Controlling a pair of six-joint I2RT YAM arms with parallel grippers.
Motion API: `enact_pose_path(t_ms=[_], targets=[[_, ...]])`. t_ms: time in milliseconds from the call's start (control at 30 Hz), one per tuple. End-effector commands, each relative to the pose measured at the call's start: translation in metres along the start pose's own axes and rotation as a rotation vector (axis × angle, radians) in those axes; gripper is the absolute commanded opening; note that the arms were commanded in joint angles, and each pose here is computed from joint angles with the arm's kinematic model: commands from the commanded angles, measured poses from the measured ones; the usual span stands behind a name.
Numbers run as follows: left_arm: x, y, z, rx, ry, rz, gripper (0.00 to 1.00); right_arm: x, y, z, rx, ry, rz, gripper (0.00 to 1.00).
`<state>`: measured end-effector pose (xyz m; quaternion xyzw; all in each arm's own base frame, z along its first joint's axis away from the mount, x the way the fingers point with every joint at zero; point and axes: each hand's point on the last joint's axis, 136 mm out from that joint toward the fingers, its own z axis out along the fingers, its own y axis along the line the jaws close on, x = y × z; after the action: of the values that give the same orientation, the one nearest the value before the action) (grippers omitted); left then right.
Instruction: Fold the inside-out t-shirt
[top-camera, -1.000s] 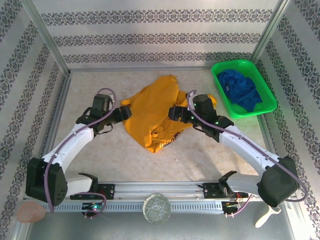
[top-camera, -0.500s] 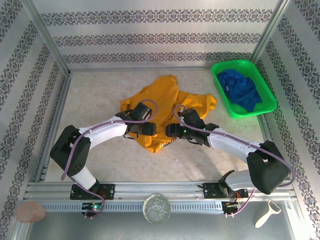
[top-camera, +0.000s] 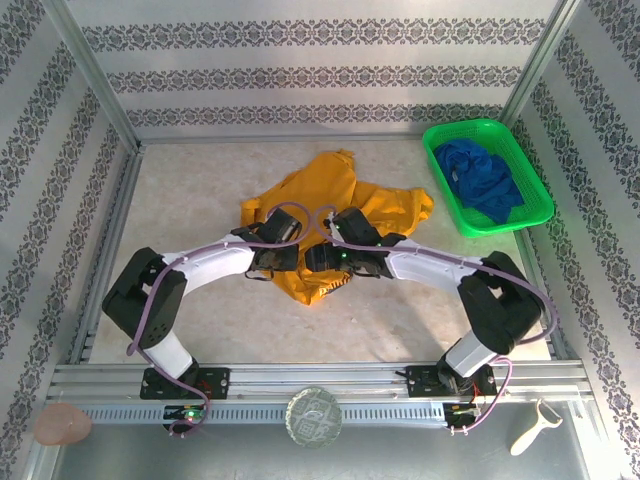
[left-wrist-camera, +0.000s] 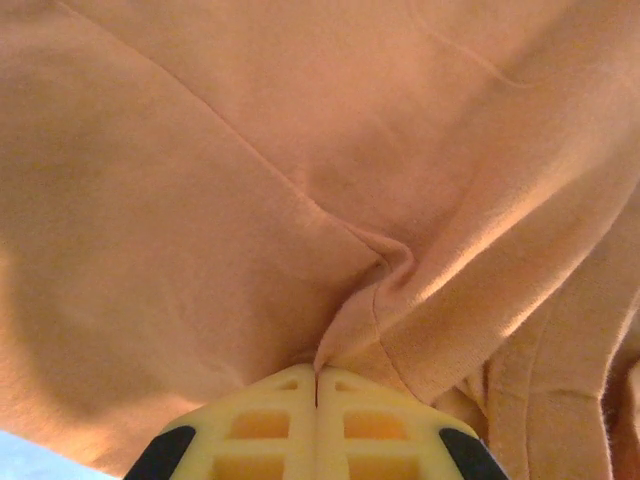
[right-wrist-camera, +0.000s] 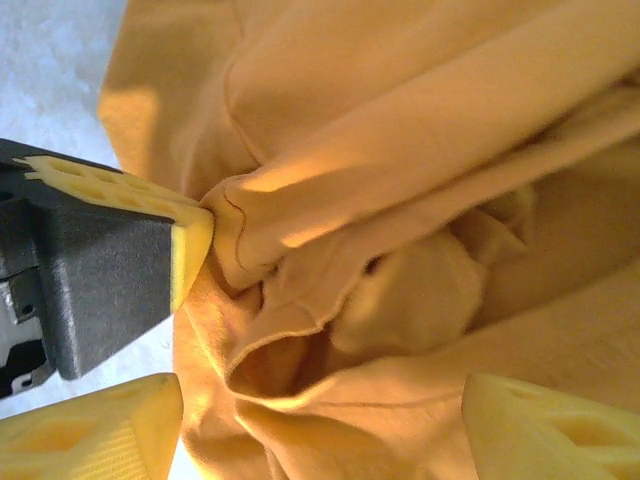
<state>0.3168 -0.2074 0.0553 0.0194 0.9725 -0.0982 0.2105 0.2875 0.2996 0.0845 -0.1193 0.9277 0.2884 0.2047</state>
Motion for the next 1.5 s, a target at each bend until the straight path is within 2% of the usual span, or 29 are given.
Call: enact_pose_path(t_ms=[0, 100, 133, 233, 300, 500, 600, 767, 867, 900, 933, 1000, 1067, 1133, 1267, 1367, 1433, 1467], targets=[[-0.020, -0.006, -0.025, 0.069, -0.097, -0.064, 0.00, -0.004, 0.013, 0.013, -0.029, 0.028, -0.047, 0.74], [-0.024, -0.007, -0.037, 0.095, -0.127, -0.093, 0.00, -0.004, 0.014, 0.032, -0.026, 0.064, -0.043, 0.73], [-0.025, -0.006, -0.040, 0.105, -0.131, -0.107, 0.00, -0.002, 0.010, 0.038, -0.012, 0.080, -0.037, 0.70], [-0.029, -0.004, -0.054, 0.134, -0.168, -0.144, 0.00, 0.001, -0.008, 0.047, 0.021, 0.103, -0.001, 0.35], [-0.031, 0.001, -0.065, 0.154, -0.197, -0.170, 0.00, 0.000, -0.021, 0.041, 0.031, 0.095, 0.037, 0.01], [-0.016, 0.036, -0.073, 0.132, -0.227, -0.249, 0.00, -0.031, -0.030, -0.029, -0.060, -0.118, 0.147, 0.00], [-0.003, 0.049, -0.062, 0.128, -0.208, -0.288, 0.00, -0.045, -0.012, -0.071, -0.186, -0.232, 0.150, 0.00], [0.014, 0.059, -0.042, 0.107, -0.192, -0.284, 0.00, -0.052, 0.028, -0.132, -0.401, -0.402, 0.060, 0.00], [0.011, 0.051, -0.043, 0.153, -0.201, -0.235, 0.00, -0.050, 0.035, -0.149, -0.445, -0.451, 0.023, 0.00], [0.008, 0.044, -0.047, 0.186, -0.208, -0.218, 0.07, -0.048, 0.033, -0.149, -0.444, -0.442, 0.018, 0.00], [0.004, 0.040, -0.053, 0.208, -0.220, -0.212, 0.21, -0.046, 0.031, -0.147, -0.449, -0.430, 0.019, 0.00], [-0.008, 0.032, -0.072, 0.240, -0.255, -0.205, 0.63, -0.040, 0.029, -0.143, -0.470, -0.401, 0.019, 0.00], [-0.020, 0.025, -0.092, 0.261, -0.286, -0.206, 0.84, -0.033, 0.028, -0.141, -0.483, -0.380, 0.011, 0.00], [-0.033, 0.017, -0.108, 0.296, -0.318, -0.213, 0.93, -0.026, 0.026, -0.140, -0.478, -0.367, 0.002, 0.00], [-0.056, -0.016, -0.122, 0.456, -0.346, -0.211, 0.87, -0.009, 0.012, -0.134, -0.437, -0.351, 0.012, 0.00], [-0.062, -0.037, -0.112, 0.536, -0.305, -0.201, 0.73, 0.009, -0.001, -0.128, -0.401, -0.335, 0.042, 0.00], [-0.063, -0.044, -0.102, 0.554, -0.279, -0.216, 0.71, 0.029, -0.016, -0.119, -0.354, -0.297, 0.087, 0.00], [-0.064, -0.046, -0.100, 0.560, -0.278, -0.220, 0.71, 0.043, -0.027, -0.114, -0.314, -0.272, 0.124, 0.09]])
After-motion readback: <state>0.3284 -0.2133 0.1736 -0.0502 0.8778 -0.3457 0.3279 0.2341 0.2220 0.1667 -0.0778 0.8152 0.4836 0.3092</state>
